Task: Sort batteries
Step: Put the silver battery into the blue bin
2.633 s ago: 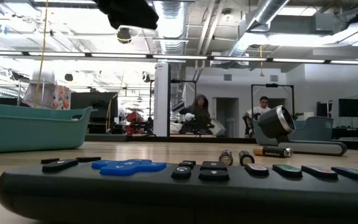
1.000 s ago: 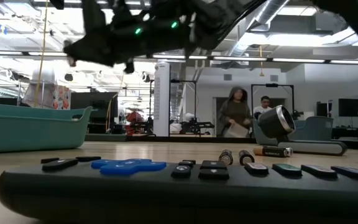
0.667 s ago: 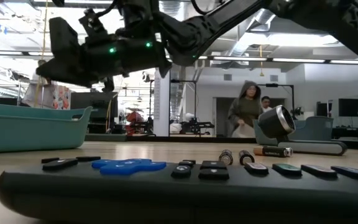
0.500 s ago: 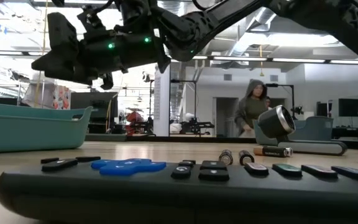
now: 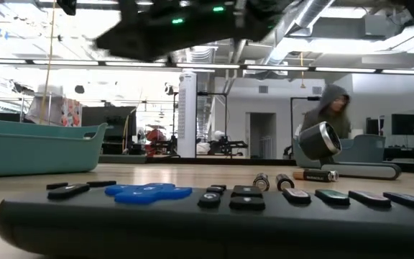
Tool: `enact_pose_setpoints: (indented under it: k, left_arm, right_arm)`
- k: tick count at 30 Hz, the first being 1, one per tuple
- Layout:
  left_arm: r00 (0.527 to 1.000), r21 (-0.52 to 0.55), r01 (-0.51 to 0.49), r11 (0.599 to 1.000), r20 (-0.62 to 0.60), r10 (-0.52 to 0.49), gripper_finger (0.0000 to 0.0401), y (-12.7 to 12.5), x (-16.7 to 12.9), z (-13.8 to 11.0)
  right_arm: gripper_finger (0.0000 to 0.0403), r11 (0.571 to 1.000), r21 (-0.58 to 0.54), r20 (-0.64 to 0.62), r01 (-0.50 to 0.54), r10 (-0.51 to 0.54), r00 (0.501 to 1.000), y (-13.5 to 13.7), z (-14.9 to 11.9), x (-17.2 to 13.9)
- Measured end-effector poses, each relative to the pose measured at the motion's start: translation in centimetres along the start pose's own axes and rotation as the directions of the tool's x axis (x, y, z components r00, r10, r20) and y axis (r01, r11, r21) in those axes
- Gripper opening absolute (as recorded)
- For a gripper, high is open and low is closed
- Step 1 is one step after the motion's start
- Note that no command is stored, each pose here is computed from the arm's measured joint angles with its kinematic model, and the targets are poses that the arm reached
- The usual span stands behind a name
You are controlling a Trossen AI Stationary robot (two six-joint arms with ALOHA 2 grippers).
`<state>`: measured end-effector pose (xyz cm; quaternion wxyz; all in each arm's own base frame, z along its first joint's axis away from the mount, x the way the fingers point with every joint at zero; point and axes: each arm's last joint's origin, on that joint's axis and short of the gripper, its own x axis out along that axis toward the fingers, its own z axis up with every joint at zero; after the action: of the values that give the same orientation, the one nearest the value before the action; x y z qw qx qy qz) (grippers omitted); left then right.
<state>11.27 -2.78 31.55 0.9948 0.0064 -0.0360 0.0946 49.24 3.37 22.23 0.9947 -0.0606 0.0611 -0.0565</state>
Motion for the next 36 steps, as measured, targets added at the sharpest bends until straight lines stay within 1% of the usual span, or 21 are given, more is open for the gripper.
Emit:
enact_pose_setpoints:
  k: [2, 5, 7, 10, 13, 18, 20, 23, 27, 30, 32, 33, 36]
  left_arm:
    - [1.0, -0.003, 0.0, 1.0, -0.017, 0.0, 0.0155, -0.2, 0.4, -0.2]
    - [0.998, 0.008, 0.001, 1.0, -0.057, -0.001, 0.0155, -0.8, 1.2, -0.8]
    - [0.996, 0.03, -0.002, 1.0, -0.091, 0.005, 0.0155, -1.3, 2.1, -1.3]
    - [0.991, 0.06, -0.013, 0.998, -0.136, 0.021, 0.0155, -2.0, 3.7, -2.2]
    - [0.982, 0.101, -0.01, 0.995, -0.188, 0.029, 0.0155, -2.8, 5.8, -3.0]
    - [0.949, 0.128, 0.084, 0.988, -0.313, -0.041, 0.0155, -4.7, 9.9, -4.4]
    - [0.937, 0.114, 0.082, 0.99, -0.346, -0.037, 0.0155, -5.5, 11.7, -4.9]
    - [0.919, 0.08, 0.051, 0.996, -0.393, -0.015, 0.0155, -6.3, 14.3, -5.6]
    - [0.853, 0.04, 0.028, 0.999, -0.522, -0.003, 0.0155, -7.6, 17.4, -7.4]
    - [0.779, 0.017, -0.023, 1.0, -0.626, 0.029, 0.0155, -8.6, 19.3, -9.3]
    - [0.737, 0.005, -0.059, 0.998, -0.674, 0.047, 0.0155, -9.3, 20.4, -10.5]
    - [0.72, -0.003, -0.078, 0.997, -0.692, 0.054, 0.0155, -9.5, 21.0, -10.9]
    - [0.693, -0.049, -0.142, 0.989, -0.718, 0.064, 0.0155, -10.4, 22.6, -11.7]
  right_arm:
    - [0.0195, 0.998, 0.02, 0.041, 0.054, -0.054, 0.998, -0.8, 0.3, -2.6]
    - [0.0186, 0.992, 0.06, 0.052, 0.111, -0.114, 0.992, -1.7, -0.3, -6.6]
    - [0.0183, 0.987, 0.083, 0.021, 0.137, -0.139, 0.99, -2.0, -1.0, -9.2]
    - [0.0179, 0.976, 0.104, -0.002, 0.19, -0.191, 0.982, -2.1, -1.3, -12.8]
    - [0.0178, 0.966, 0.103, 0.006, 0.236, -0.238, 0.971, -2.0, -1.0, -16.2]
    - [0.0178, 0.956, 0.096, 0.041, 0.278, -0.283, 0.958, -2.2, 0.3, -20.9]
    - [0.0178, 0.949, 0.085, 0.046, 0.303, -0.307, 0.951, -2.3, 0.8, -22.3]
    - [0.0178, 0.942, 0.071, 0.035, 0.329, -0.332, 0.943, -2.3, 1.5, -24.1]
    - [0.0178, 0.929, 0.055, 0.027, 0.366, -0.368, 0.929, -2.3, 2.4, -26.0]
    - [0.0178, 0.913, 0.04, 0.052, 0.406, -0.408, 0.912, -2.4, 3.3, -27.2]
    - [0.0178, 0.909, 0.037, 0.07, 0.415, -0.417, 0.906, -2.5, 3.8, -27.8]
    - [0.0178, 0.91, 0.034, 0.078, 0.413, -0.414, 0.907, -2.5, 4.0, -28.1]
    - [0.0178, 0.913, 0.011, 0.092, 0.407, -0.406, 0.909, -2.4, 4.4, -28.6]
